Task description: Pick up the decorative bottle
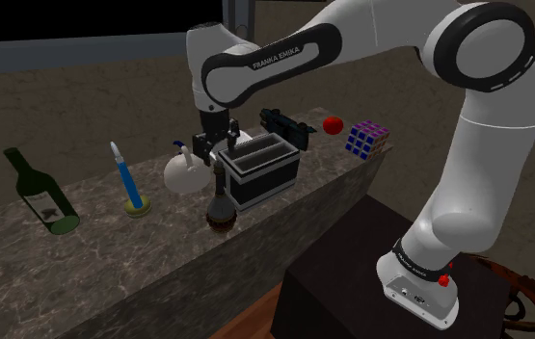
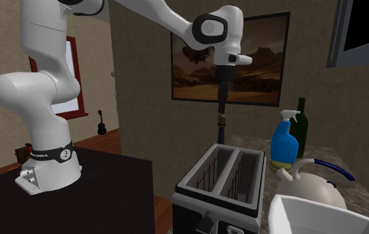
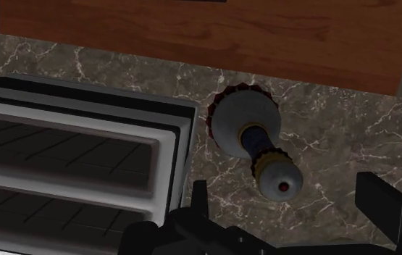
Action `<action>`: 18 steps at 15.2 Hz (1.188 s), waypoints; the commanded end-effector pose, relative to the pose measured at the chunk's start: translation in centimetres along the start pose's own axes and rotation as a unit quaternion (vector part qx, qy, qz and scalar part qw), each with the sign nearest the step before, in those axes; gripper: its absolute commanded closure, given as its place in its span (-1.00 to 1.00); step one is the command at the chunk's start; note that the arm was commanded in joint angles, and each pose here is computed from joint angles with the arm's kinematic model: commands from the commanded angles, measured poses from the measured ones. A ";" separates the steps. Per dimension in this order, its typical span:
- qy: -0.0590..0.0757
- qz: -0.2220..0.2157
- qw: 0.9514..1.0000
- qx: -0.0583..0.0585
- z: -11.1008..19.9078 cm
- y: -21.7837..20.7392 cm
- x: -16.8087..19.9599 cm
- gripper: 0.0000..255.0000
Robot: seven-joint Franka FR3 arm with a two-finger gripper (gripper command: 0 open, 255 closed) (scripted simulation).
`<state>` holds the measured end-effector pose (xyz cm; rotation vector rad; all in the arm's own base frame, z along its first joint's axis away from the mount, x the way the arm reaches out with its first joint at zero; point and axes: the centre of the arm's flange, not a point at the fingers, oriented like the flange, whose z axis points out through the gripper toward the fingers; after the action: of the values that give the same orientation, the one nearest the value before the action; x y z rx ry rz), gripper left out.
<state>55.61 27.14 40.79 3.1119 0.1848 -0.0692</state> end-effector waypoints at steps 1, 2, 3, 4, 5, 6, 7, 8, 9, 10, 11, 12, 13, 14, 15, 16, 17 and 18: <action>0.001 0.001 1.000 0.000 0.9 -0.5 0.7 -1.00; 0.001 0.001 1.000 0.000 1.4 -0.5 0.8 -1.00; 0.001 0.001 1.000 0.000 1.9 -0.5 0.8 -1.00; 0.001 0.001 1.000 0.000 2.4 -0.5 0.8 -1.00; 0.001 0.001 1.000 0.000 3.0 -0.5 0.8 -1.00; 0.001 0.001 1.000 0.000 3.5 -0.6 0.9 -1.00; 0.001 0.001 1.000 0.000 4.3 -0.6 0.9 -1.00; 0.001 0.001 1.000 0.000 4.3 -0.6 0.9 -1.00; 0.001 0.001 1.000 0.000 4.3 -0.6 0.9 -1.00; 0.001 0.001 1.000 0.000 4.2 -0.6 0.9 1.00; 0.001 0.001 1.000 0.000 4.3 -0.6 0.9 1.00; 0.001 0.001 1.000 0.000 4.3 -0.6 0.9 1.00; 0.001 0.001 1.000 0.000 4.3 -0.6 0.9 1.00; 0.001 0.001 1.000 0.000 4.3 -0.6 0.9 1.00; 0.001 0.001 1.000 0.000 4.3 -0.6 0.9 1.00; 0.001 0.001 1.000 0.000 4.3 -0.6 0.9 1.00; 0.001 0.001 1.000 0.000 4.3 -0.6 0.9 1.00; 0.001 0.001 1.000 0.000 4.3 -0.6 0.9 1.00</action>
<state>56.23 27.70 36.54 3.1121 0.1822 -0.0648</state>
